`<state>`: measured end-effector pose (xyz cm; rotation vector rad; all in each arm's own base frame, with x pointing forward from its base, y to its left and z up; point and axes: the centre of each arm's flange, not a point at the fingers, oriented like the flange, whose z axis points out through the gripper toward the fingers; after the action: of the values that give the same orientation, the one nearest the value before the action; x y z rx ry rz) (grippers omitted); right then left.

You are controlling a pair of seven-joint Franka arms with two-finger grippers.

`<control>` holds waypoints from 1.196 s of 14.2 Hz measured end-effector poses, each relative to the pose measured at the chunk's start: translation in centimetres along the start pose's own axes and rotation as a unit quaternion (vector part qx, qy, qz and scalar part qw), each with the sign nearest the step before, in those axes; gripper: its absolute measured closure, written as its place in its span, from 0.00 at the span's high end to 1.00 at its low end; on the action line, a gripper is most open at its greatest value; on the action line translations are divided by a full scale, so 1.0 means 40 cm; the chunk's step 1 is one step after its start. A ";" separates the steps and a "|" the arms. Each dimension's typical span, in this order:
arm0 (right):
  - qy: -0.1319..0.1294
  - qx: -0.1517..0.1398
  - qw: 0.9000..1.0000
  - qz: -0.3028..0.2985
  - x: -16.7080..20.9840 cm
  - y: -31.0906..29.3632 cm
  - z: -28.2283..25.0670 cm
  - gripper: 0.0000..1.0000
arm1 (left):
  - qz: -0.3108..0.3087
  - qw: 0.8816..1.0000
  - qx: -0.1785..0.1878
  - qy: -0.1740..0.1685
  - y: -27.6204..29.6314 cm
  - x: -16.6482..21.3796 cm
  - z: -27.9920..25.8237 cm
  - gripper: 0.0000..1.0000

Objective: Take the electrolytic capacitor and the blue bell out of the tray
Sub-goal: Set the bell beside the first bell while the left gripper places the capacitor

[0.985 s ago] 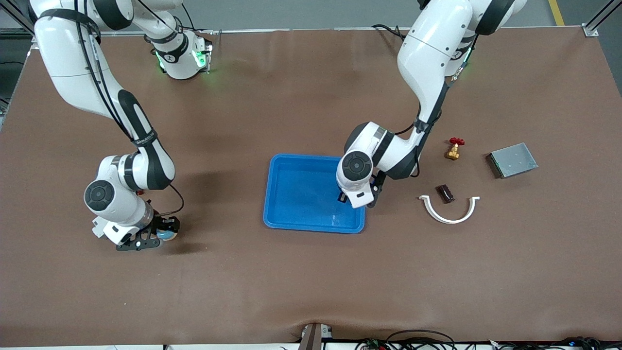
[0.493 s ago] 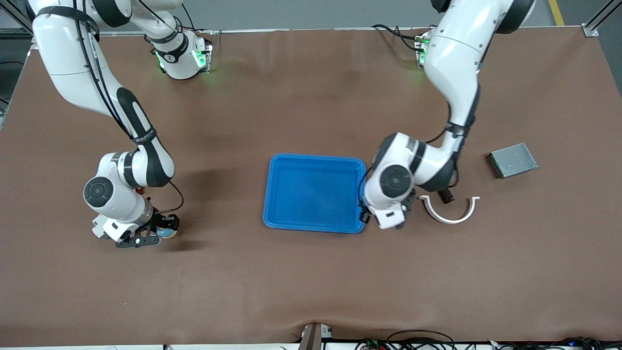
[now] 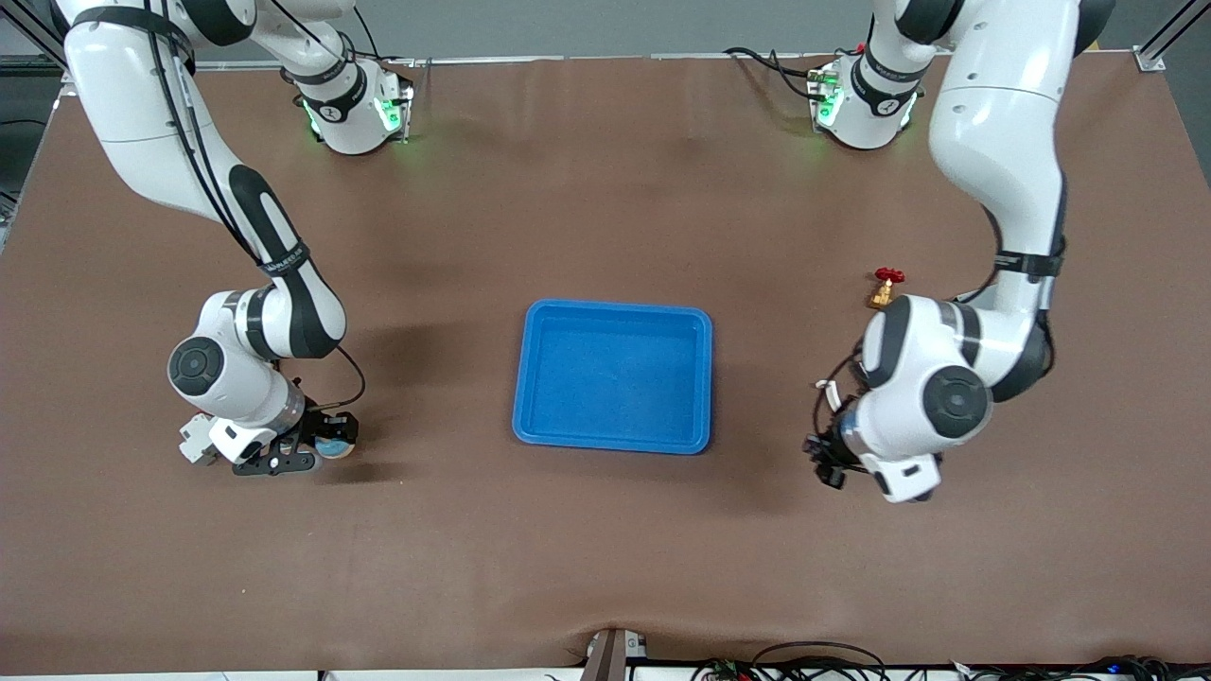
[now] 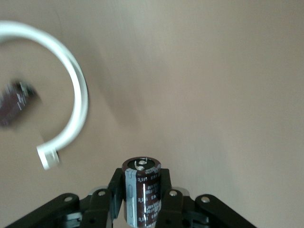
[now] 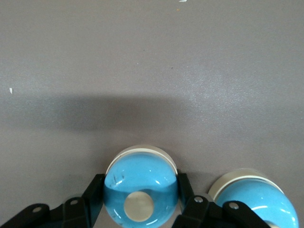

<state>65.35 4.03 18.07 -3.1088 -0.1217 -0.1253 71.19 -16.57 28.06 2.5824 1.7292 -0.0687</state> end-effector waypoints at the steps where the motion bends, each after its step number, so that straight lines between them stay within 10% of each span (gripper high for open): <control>1: 0.001 0.000 1.000 0.002 -0.001 -0.002 0.000 0.67 | 0.000 1.000 0.000 0.005 -0.009 0.049 -0.002 0.34; 17: 0.005 -0.012 0.999 0.033 -0.008 -0.027 -0.002 0.67 | -0.015 0.999 0.010 0.034 -0.049 0.219 0.210 0.34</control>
<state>64.93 5.08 18.16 -3.1316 -0.0168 -0.1414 72.55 -8.18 19.21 2.6021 1.7998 0.0003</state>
